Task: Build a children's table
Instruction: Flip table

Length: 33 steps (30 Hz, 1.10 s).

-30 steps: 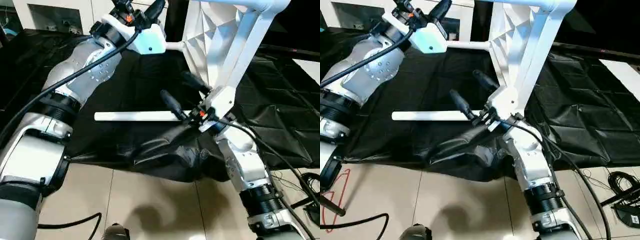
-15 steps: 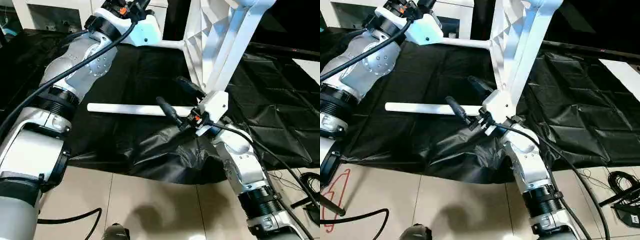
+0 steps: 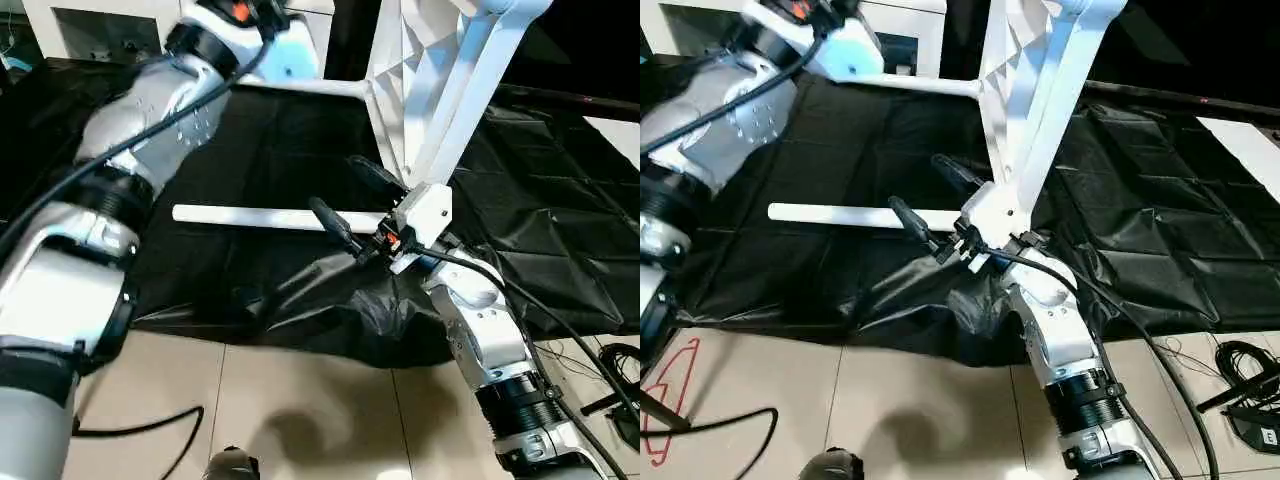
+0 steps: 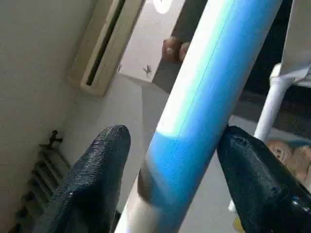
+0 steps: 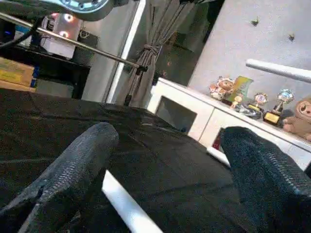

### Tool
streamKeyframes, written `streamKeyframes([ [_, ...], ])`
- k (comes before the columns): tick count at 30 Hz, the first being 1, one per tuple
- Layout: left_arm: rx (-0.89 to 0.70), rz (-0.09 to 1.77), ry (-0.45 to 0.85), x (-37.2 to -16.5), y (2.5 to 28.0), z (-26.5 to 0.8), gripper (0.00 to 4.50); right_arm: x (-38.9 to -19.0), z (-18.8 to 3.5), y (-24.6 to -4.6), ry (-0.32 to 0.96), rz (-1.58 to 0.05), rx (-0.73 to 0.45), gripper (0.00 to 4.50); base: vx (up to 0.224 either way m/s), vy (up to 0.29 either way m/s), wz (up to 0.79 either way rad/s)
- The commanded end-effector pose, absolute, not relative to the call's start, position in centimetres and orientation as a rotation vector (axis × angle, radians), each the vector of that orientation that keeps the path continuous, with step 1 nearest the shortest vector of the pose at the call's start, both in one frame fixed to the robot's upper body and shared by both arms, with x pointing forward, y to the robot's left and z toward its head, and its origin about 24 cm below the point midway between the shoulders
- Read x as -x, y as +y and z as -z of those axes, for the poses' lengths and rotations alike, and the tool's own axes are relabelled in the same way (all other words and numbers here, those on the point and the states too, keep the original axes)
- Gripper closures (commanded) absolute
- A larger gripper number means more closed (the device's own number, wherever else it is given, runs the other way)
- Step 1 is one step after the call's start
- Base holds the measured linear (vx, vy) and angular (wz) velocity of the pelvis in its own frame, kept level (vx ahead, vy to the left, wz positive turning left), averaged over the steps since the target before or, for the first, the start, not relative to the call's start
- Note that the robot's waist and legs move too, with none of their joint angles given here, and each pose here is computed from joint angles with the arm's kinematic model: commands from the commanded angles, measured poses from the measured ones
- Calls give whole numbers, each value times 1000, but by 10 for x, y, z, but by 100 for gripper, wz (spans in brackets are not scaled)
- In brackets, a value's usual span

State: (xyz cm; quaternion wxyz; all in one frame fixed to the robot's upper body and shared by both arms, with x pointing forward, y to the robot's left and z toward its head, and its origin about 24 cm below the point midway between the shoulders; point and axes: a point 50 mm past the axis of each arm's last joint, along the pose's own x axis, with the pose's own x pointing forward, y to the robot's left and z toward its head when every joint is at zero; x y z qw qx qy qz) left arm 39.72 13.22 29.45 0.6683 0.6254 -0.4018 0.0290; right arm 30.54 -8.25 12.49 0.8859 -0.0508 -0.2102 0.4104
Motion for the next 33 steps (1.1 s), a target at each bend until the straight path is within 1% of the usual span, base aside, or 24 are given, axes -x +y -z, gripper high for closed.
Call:
streamKeyframes([
  [1, -1410, -74, -934, -397, 126, -304, 134, -305, -124, -84, -426, -856, 116, 57, 0, 0, 0],
  [5, -1420, -75, -903, -401, 127, -301, 134, -305, -123, -83, -424, -858, 118, 57, 0, 0, 0],
  [14, -1391, -117, -904, -404, 125, -313, 134, -304, -123, -82, -425, -858, 117, 57, 0, 0, 0],
  [15, -1385, -121, -906, -404, 125, -315, 162, -304, -123, -82, -427, -859, 115, 57, 0, 0, 0],
  [16, -1377, -120, -904, -404, 125, -317, 170, -304, -123, -81, -430, -859, 112, 57, 0, 0, 0],
  [18, -1363, -110, -896, -404, 126, -317, 170, -303, -123, -81, -436, -861, 107, 57, 0, 0, 0],
  [19, -1360, -107, -890, -405, 126, -316, 175, -302, -123, -81, -438, -861, 106, 57, 0, 0, 0],
  [21, -1355, -97, -878, -406, 127, -315, 204, -302, -124, -81, -444, -862, 98, 57, 0, 0, 0],
  [24, -1348, -69, -852, -407, 126, -313, 210, -300, -125, -81, -458, -863, 76, 57, 0, 0, 0],
  [25, -1348, -67, -850, -407, 126, -313, 218, -300, -125, -81, -458, -863, 75, 57, 0, 0, 0],
  [26, -1347, -53, -834, -408, 126, -312, 230, -300, -125, -81, -459, -863, 74, 57, 0, 0, 0],
  [28, -1337, -28, -804, -409, 126, -309, 231, -300, -125, -81, -460, -864, 74, 57, 0, 0, 0],
  [29, -1308, 3, -750, -411, 128, -306, 233, -300, -124, -81, -459, -864, 75, 57, 0, 0, 0],
  [33, -1202, 61, -615, -416, 134, -301, 243, -299, -124, -81, -458, -865, 76, 57, 0, 0, 0],
])
